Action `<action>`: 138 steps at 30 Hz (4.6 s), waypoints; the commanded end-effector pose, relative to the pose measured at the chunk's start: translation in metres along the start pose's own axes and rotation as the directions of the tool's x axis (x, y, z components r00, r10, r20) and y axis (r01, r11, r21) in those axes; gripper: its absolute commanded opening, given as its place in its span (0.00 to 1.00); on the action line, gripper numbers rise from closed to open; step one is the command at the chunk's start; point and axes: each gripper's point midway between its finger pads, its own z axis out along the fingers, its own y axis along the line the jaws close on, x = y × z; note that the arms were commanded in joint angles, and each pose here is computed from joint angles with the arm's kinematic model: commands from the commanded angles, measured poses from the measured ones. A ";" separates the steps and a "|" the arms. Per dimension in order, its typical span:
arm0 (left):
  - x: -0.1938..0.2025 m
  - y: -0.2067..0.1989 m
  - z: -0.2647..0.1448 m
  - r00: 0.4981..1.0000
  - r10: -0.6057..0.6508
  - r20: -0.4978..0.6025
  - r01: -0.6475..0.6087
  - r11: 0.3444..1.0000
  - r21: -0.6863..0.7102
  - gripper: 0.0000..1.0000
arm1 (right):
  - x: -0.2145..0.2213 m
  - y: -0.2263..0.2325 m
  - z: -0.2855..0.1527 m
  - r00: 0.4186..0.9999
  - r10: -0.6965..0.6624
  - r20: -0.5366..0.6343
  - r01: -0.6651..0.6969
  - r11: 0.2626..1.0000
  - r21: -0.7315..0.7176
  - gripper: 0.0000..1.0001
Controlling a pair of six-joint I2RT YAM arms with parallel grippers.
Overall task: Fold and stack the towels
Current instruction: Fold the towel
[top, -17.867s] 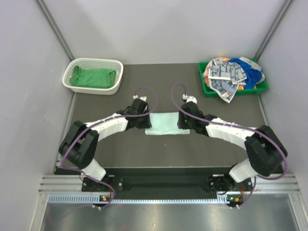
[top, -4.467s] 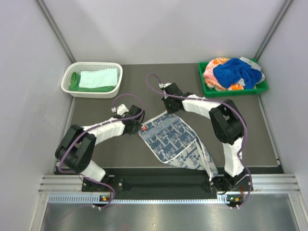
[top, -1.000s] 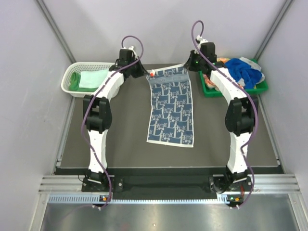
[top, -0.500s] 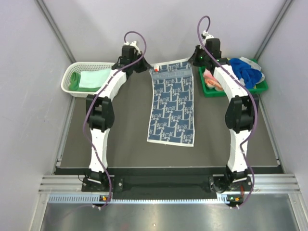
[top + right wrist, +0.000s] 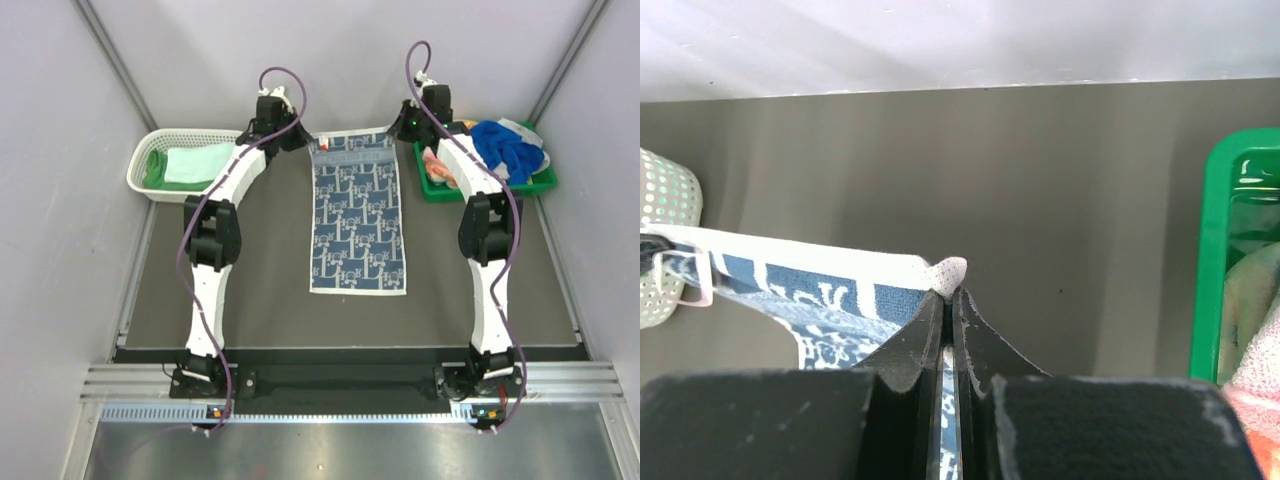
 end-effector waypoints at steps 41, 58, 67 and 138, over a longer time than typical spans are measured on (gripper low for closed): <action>0.164 -0.011 -0.168 0.986 0.124 -0.110 -0.134 0.987 -0.085 0.00 | 0.172 -0.001 -0.212 0.995 0.096 0.015 -0.097 0.993 0.066 0.00; 0.177 -0.007 -0.196 0.978 0.165 -0.131 -0.182 0.974 -0.132 0.00 | 0.214 0.007 -0.227 0.994 0.099 -0.054 -0.096 0.994 0.047 0.00; 0.215 0.006 -0.197 0.968 0.147 -0.203 -0.178 0.974 -0.143 0.00 | 0.249 -0.001 -0.225 0.985 0.115 -0.125 -0.108 0.992 0.065 0.00; 0.319 0.026 -0.224 0.879 0.194 -0.436 -0.223 0.975 -0.015 0.22 | 0.310 0.025 -0.232 0.975 -0.005 -0.221 0.030 0.994 0.109 0.31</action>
